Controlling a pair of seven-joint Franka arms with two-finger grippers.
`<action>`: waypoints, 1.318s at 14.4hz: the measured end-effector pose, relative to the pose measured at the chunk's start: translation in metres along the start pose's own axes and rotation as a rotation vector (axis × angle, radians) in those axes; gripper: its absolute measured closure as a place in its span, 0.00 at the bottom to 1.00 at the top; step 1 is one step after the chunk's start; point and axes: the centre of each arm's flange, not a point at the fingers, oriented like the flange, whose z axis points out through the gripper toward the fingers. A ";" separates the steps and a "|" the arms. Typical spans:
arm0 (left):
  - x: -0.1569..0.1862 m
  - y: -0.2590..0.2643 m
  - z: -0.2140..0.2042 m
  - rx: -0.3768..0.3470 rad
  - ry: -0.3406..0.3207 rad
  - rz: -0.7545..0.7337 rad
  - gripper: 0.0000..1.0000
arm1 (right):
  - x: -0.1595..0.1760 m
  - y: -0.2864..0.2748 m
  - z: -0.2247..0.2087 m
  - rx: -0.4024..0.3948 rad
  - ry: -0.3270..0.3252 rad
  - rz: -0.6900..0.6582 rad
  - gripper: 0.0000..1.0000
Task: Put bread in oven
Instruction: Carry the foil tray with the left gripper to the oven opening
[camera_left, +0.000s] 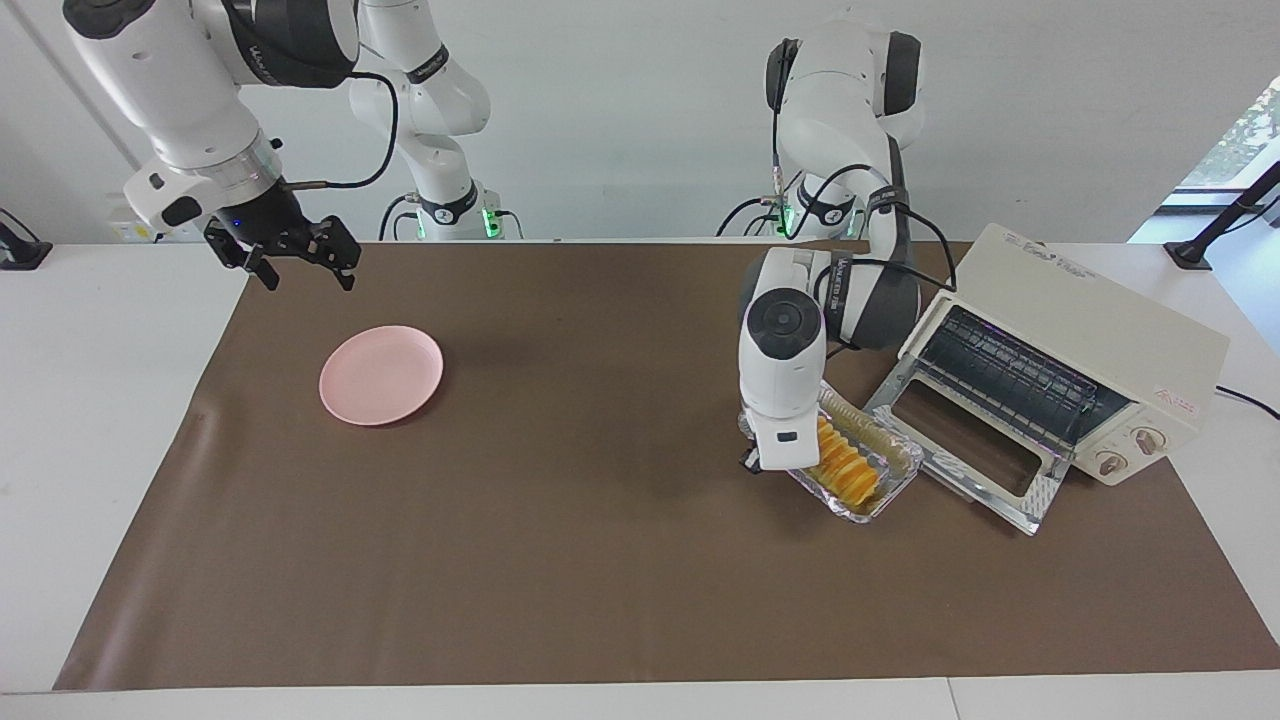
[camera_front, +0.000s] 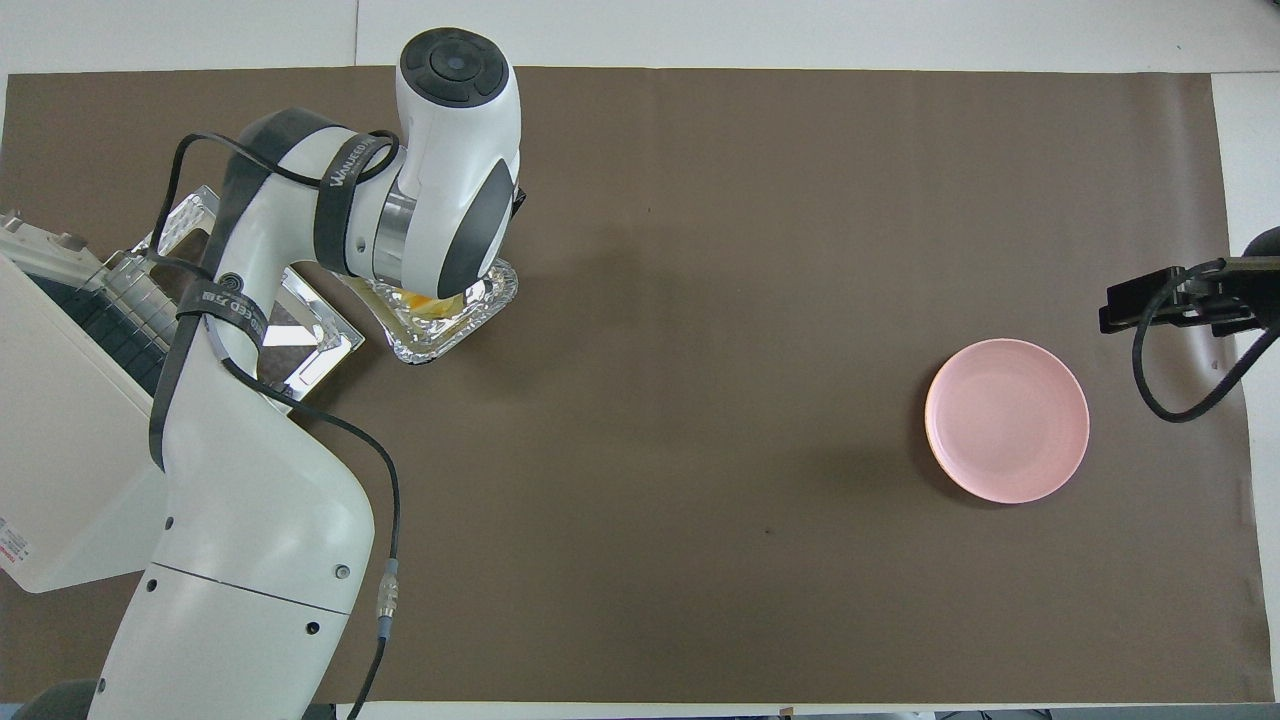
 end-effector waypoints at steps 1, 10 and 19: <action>0.009 -0.006 0.000 0.010 -0.004 -0.016 0.98 | 0.000 0.000 0.000 0.000 0.000 0.000 0.00; 0.105 -0.063 0.020 0.044 -0.075 -0.050 0.98 | 0.000 0.000 0.000 0.000 0.000 0.000 0.00; 0.143 -0.111 -0.017 -0.011 -0.086 -0.013 0.98 | 0.000 0.000 0.000 0.000 0.000 0.000 0.00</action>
